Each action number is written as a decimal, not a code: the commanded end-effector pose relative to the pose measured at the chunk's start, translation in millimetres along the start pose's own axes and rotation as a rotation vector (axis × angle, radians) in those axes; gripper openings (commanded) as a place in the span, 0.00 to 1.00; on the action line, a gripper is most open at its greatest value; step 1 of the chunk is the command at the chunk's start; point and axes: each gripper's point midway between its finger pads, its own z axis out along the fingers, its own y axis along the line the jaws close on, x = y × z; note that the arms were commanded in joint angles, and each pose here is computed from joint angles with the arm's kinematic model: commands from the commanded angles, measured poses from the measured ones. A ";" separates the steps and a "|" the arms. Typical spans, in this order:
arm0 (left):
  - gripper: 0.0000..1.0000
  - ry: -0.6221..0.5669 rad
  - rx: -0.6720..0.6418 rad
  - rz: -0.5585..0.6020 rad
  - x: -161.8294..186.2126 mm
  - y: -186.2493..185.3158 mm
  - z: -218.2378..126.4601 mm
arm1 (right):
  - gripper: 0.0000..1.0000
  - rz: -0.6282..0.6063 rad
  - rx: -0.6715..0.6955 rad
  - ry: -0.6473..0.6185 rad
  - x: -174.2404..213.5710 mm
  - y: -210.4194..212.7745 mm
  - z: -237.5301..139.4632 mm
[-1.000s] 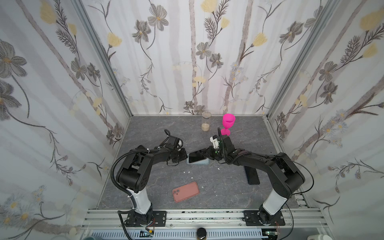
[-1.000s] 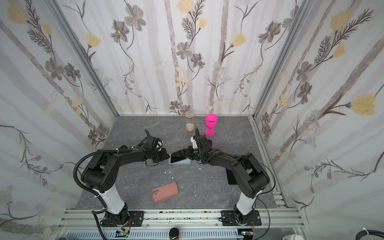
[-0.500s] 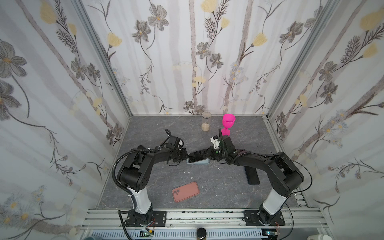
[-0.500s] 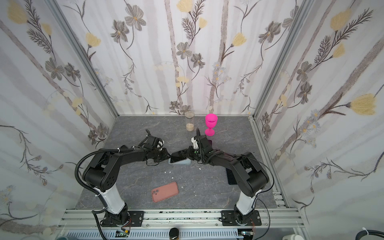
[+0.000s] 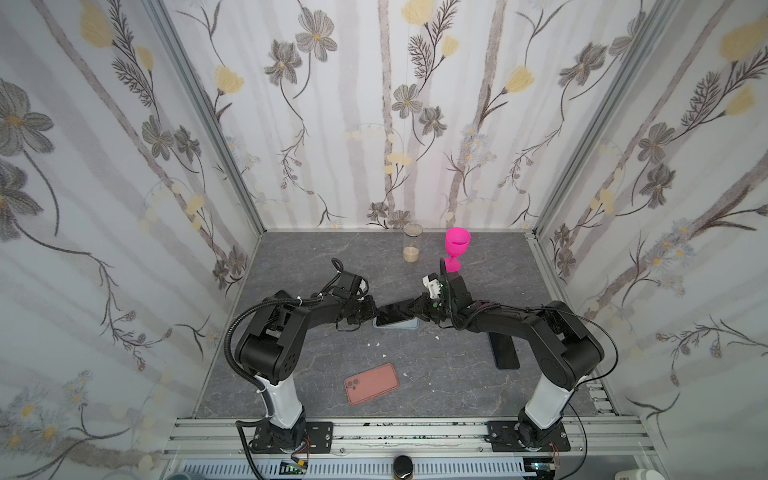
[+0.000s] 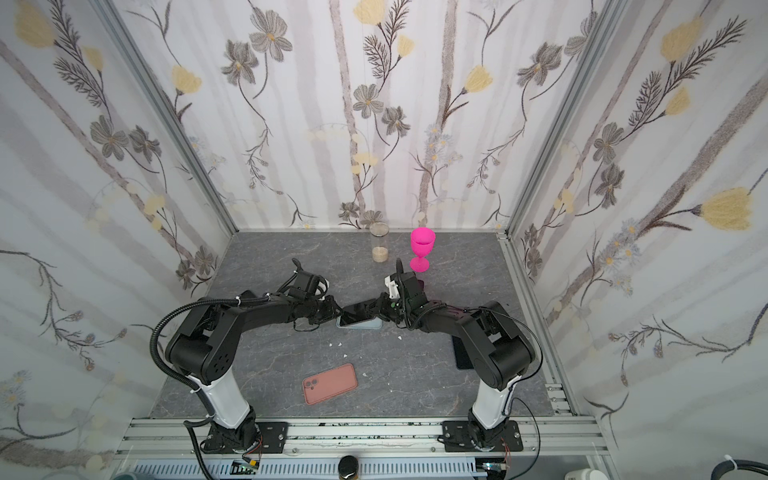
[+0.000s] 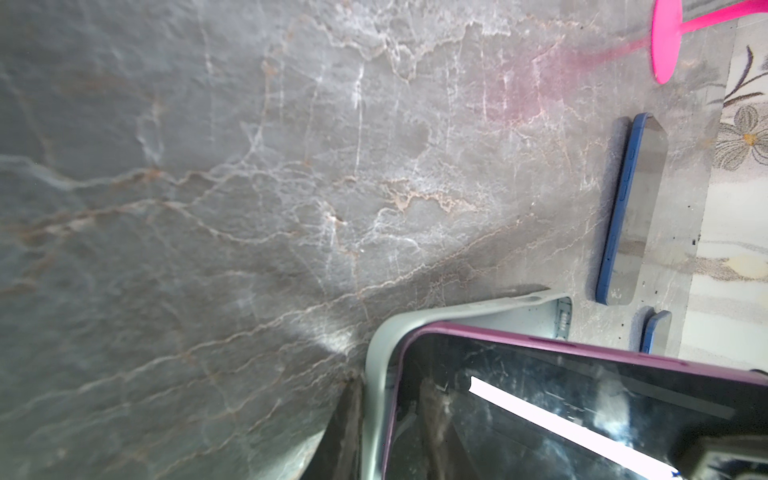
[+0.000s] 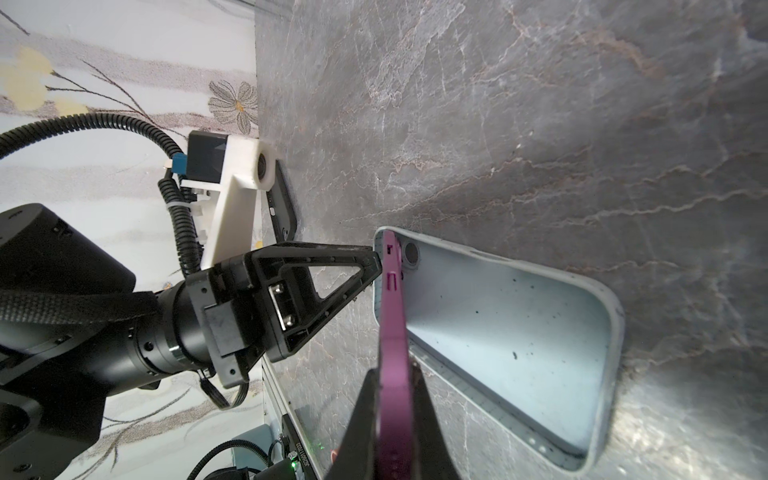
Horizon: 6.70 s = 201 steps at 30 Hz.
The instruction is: Put the phone into the phone case
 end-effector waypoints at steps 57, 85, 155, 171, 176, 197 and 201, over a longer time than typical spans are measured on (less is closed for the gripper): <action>0.32 0.010 0.078 0.073 21.4 -23.8 -4.4 | 0.07 0.078 0.177 0.086 18.2 -86.5 -2.0; 0.30 0.016 -0.002 0.095 17.5 -13.4 -3.4 | 0.41 -0.034 0.293 0.061 -0.1 -67.5 -25.1; 0.22 -0.006 -0.046 0.044 16.6 -4.6 3.4 | 0.13 -0.131 0.463 0.139 17.6 -77.5 -22.4; 0.21 -0.027 -0.060 0.039 10.4 0.6 -1.1 | 0.14 -0.164 0.500 0.140 17.0 -75.8 -27.5; 0.20 -0.034 -0.056 0.043 8.8 -0.8 -2.6 | 0.15 -0.173 0.513 0.126 14.4 -74.5 -28.7; 0.19 -0.017 -0.034 0.032 12.7 -3.1 -0.3 | 0.14 -0.186 0.531 0.122 11.4 -71.4 -26.8; 0.19 -0.014 -0.031 0.029 13.0 -3.1 0.4 | 0.12 -0.180 0.549 0.146 18.1 -79.9 -24.7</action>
